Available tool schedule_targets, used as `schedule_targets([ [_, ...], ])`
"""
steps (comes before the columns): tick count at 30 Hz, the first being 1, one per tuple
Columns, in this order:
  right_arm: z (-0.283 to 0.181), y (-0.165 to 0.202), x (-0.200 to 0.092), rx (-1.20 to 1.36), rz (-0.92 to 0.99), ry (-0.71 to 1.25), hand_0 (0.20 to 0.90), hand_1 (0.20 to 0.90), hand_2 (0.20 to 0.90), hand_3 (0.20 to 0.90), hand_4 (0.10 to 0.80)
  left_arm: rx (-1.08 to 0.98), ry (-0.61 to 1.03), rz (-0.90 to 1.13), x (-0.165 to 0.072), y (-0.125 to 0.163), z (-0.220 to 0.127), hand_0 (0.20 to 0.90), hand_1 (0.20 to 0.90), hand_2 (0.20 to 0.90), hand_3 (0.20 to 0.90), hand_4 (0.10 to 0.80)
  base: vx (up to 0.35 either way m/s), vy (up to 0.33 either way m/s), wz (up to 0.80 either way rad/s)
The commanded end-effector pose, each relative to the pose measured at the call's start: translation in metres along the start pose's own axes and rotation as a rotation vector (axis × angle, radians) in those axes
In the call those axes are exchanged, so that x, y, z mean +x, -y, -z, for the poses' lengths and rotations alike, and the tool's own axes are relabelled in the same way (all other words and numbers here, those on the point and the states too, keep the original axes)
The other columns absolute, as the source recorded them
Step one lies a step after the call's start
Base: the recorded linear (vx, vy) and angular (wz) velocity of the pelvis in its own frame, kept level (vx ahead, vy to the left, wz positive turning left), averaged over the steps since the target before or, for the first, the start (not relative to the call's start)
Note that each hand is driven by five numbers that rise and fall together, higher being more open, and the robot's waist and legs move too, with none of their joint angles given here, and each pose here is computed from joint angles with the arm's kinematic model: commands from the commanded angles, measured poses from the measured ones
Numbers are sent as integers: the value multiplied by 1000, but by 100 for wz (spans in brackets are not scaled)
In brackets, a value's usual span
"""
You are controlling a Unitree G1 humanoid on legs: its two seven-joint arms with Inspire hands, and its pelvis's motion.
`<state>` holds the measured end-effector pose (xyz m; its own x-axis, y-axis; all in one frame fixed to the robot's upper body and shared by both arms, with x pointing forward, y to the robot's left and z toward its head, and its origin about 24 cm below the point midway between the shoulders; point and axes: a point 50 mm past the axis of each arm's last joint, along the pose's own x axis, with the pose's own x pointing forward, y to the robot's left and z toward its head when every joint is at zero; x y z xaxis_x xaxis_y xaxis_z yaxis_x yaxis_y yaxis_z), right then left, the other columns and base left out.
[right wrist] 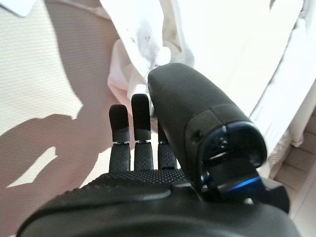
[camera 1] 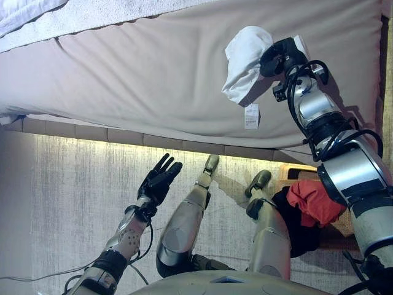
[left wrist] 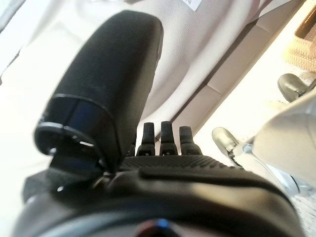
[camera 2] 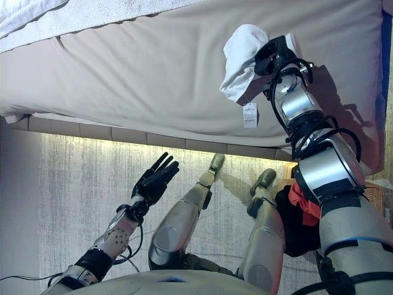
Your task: Pick up the clothes from the bed and place them into the basket
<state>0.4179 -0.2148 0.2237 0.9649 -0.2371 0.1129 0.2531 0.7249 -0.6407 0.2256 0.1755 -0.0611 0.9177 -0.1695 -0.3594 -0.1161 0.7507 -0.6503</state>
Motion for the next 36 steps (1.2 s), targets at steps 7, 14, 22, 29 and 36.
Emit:
schedule_targets([
  [7, -53, 53, 3, -35, 156, 238, 300, 300, 300, 200, 100, 44, 79, 26, -6, -4, -15, 900, 900, 900, 900, 800, -24, -7, -3],
  [14, -61, 70, 0, -267, 291, 315, 900, 900, 900, 900, 800, 35, 79, 17, -4, -4, -14, 900, 900, 900, 900, 800, -6, 35, -11],
  [22, -109, 73, -22, -587, 521, 602, 900, 900, 900, 900, 800, 18, 95, 5, -5, -6, -13, 900, 900, 900, 900, 800, -26, 25, -7],
  [29, -104, 54, -16, -662, 330, 534, 900, 900, 900, 900, 800, 15, 92, 19, -5, -5, -17, 900, 900, 900, 900, 800, 45, -18, 4],
  [36, -93, 52, -7, -643, 194, 420, 900, 900, 900, 900, 800, 26, 84, 60, -9, -3, -16, 900, 900, 900, 900, 800, 25, 7, 8],
])
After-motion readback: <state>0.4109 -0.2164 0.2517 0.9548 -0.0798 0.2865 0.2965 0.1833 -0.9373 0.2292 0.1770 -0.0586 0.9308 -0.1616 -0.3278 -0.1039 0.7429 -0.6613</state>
